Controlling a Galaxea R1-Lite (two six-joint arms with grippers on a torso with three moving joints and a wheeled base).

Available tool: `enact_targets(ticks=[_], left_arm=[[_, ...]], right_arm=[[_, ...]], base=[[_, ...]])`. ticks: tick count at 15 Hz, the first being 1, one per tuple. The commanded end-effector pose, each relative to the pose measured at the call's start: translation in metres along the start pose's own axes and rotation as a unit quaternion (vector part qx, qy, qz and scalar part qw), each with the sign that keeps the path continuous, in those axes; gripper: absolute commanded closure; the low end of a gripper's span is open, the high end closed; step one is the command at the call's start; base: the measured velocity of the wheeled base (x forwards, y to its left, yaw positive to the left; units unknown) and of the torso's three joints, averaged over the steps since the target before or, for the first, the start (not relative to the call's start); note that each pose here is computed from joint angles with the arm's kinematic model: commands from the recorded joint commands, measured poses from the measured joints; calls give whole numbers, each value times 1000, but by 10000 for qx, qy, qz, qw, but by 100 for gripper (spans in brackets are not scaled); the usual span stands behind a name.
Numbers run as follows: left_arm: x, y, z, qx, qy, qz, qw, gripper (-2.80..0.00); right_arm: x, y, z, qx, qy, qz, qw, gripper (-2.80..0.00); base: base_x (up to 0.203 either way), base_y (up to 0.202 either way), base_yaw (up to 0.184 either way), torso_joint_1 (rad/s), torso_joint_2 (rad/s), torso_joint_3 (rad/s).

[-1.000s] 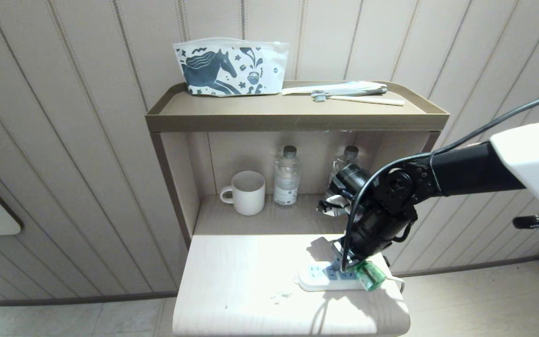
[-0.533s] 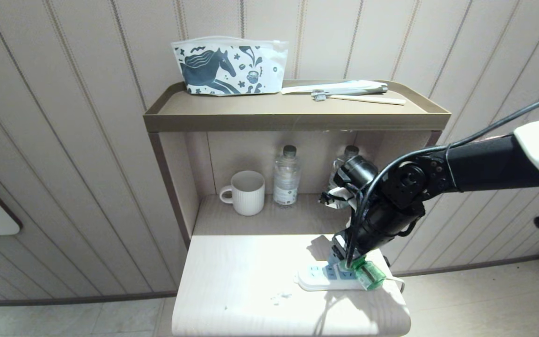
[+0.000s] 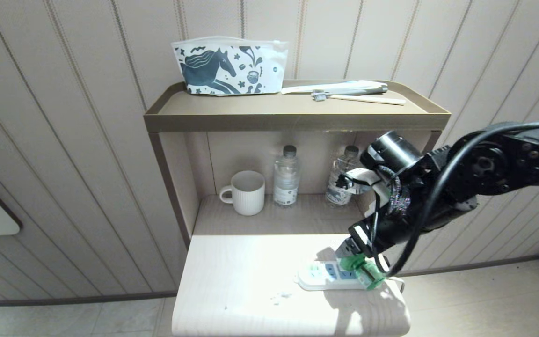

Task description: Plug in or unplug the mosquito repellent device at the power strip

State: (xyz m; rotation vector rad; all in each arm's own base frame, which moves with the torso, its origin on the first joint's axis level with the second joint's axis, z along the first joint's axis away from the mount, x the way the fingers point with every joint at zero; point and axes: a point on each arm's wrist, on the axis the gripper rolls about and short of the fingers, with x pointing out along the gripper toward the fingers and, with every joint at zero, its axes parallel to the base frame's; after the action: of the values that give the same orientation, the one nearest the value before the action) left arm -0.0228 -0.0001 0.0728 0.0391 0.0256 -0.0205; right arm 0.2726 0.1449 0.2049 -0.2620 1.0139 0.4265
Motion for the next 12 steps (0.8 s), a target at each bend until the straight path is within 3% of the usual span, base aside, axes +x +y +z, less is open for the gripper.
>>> enact_targets(ticks=[1,3,4,5,10,12], left_arm=[[0,0,0,4,8,0,10000,0],[0,0,0,4,8,-6,10000,0],[0,0,0,4,8,0,10000,0],[0,0,0,-2,8,0,10000,0],[0,0,0,4,8,0,10000,0],[0,0,0,4,8,-2,10000,0]], right_arm=[[-44,0,-16,-13,-457,11,9990,-280],[-65,0,-35,-23,-605,9,9982,-280],[-73,0,-47,-22,-643,4,9979,-198],[-82,-1,-59,-14,-721,3,9974,0],[-130,-4,-120,124,-1347,8,9908,0],[-131,-4,-149,594,-1327,60,9894,0]], base=[[0,0,0,0,0,0],[0,0,0,0,0,0],[0,0,0,0,0,0],[0,0,0,0,0,0],[0,0,0,0,0,0],[0,0,0,0,0,0]])
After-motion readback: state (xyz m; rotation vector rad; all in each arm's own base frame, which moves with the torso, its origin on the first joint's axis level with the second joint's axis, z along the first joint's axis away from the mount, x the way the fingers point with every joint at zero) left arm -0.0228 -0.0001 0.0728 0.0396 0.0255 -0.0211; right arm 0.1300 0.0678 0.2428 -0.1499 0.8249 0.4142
